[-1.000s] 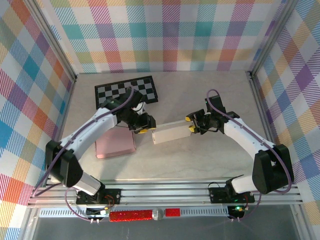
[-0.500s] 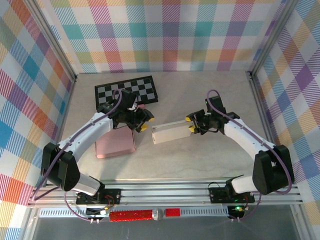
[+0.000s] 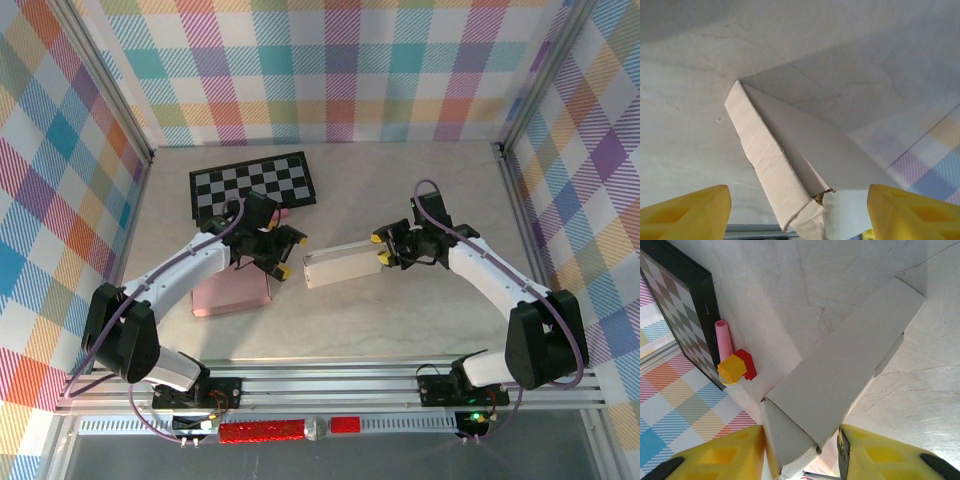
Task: Fold the paper box
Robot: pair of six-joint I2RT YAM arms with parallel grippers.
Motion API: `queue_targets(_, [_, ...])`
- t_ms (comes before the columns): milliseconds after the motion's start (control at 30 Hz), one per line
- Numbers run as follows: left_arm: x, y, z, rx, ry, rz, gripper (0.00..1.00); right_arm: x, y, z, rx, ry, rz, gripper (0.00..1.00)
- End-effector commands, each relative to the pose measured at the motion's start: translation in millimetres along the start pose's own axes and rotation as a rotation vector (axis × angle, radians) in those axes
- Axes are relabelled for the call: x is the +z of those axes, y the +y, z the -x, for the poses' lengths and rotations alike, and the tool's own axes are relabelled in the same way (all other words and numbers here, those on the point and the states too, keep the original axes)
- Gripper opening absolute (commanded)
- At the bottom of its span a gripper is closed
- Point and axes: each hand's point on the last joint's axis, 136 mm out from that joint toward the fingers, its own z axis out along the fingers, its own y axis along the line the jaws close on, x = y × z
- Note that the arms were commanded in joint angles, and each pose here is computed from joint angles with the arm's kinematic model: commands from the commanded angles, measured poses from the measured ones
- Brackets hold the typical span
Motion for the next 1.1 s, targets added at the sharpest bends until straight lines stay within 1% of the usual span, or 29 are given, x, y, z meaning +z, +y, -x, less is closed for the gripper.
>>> queue_targets(0, [-11.5, 10.9, -11.4, -0.285, -0.035, 0.015, 0.71, -0.6, -12.5, 0.0, 0.024, 0.000, -0.030, 0.42])
queue_targets(133, [1.0, 10.2, -27.8, -0.444, 0.007, -0.006, 0.74, -0.7, -12.5, -0.1, 0.024, 0.001, -0.028, 0.41])
queue_targets(233, [14.4, 4.5, -33.1, -0.487, 0.040, 0.004, 0.75, -1.1, -13.2, -0.4, 0.022, 0.001, -0.028, 0.41])
queue_targets(367, [27.2, -1.1, -31.5, -0.512, 0.047, 0.006, 0.74, -2.0, -13.7, -0.9, 0.020, 0.002, -0.027, 0.41])
queue_targets(500, [31.8, -4.9, -23.7, -0.538, 0.017, -0.026, 0.66, -2.4, -14.3, -1.6, 0.020, 0.002, -0.026, 0.41])
queue_targets(567, [30.3, -4.5, -22.5, -0.541, 0.008, -0.028, 0.62, -2.5, -14.0, -1.2, 0.020, 0.001, -0.025, 0.41])
queue_targets(633, [29.3, -1.4, -21.3, -0.542, 0.000, -0.026, 0.56, -2.1, -14.1, -1.7, 0.018, 0.004, -0.026, 0.41])
queue_targets(700, [27.8, 1.6, -19.8, -0.550, -0.007, -0.028, 0.54, -1.9, -13.7, -1.9, 0.018, 0.006, -0.025, 0.41])
queue_targets(900, [21.5, 4.8, -11.7, -0.573, -0.032, -0.058, 0.41, -2.6, -14.7, -2.6, 0.016, 0.008, -0.027, 0.41])
queue_targets(1000, [23.3, 3.4, -10.4, -0.571, -0.028, -0.067, 0.38, -2.2, -14.6, -2.5, 0.016, 0.008, -0.028, 0.41])
queue_targets(1067, [25.9, 1.5, -10.9, -0.567, -0.018, -0.070, 0.38, -1.9, -15.2, -2.2, 0.017, 0.007, -0.029, 0.41])
